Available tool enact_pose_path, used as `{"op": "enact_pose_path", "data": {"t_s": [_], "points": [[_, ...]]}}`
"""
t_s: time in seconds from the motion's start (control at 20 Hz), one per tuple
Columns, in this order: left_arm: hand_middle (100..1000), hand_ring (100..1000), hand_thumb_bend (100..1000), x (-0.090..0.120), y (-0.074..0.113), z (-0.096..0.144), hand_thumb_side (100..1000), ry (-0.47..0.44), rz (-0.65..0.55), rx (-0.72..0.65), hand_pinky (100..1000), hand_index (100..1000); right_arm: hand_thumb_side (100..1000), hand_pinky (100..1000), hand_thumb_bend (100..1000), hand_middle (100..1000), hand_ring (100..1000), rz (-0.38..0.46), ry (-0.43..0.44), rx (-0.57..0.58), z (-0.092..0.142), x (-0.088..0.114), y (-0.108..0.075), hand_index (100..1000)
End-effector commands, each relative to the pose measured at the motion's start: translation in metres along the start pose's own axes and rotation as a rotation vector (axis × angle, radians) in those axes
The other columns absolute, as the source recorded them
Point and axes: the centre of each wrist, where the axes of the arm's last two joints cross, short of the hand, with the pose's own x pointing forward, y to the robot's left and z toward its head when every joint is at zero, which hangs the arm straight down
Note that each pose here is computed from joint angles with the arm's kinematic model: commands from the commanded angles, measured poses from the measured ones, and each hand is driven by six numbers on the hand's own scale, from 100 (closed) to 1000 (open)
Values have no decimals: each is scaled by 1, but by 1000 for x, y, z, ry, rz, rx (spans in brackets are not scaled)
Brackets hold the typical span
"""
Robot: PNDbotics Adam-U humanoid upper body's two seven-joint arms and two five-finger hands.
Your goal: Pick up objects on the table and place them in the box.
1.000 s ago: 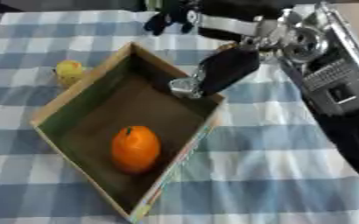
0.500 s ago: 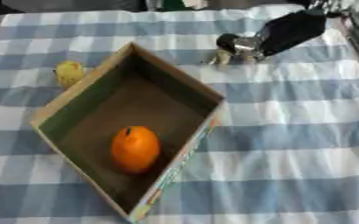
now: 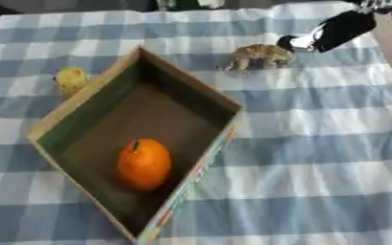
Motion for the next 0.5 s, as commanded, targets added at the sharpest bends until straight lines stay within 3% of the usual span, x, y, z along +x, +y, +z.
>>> {"op": "enact_pose_path", "data": {"t_s": [0.05, 0.5], "points": [[744, 798, 100, 5, 3, -6, 791, -32, 0, 0, 484, 775, 420, 880, 376, 854, 969, 43, 68, -21, 4, -19, -14, 964], [745, 799, 100, 6, 1, -6, 790, -32, 6, -5, 483, 775, 433, 880, 358, 852, 968, 71, 101, -11, -12, -32, -12, 963]]}}
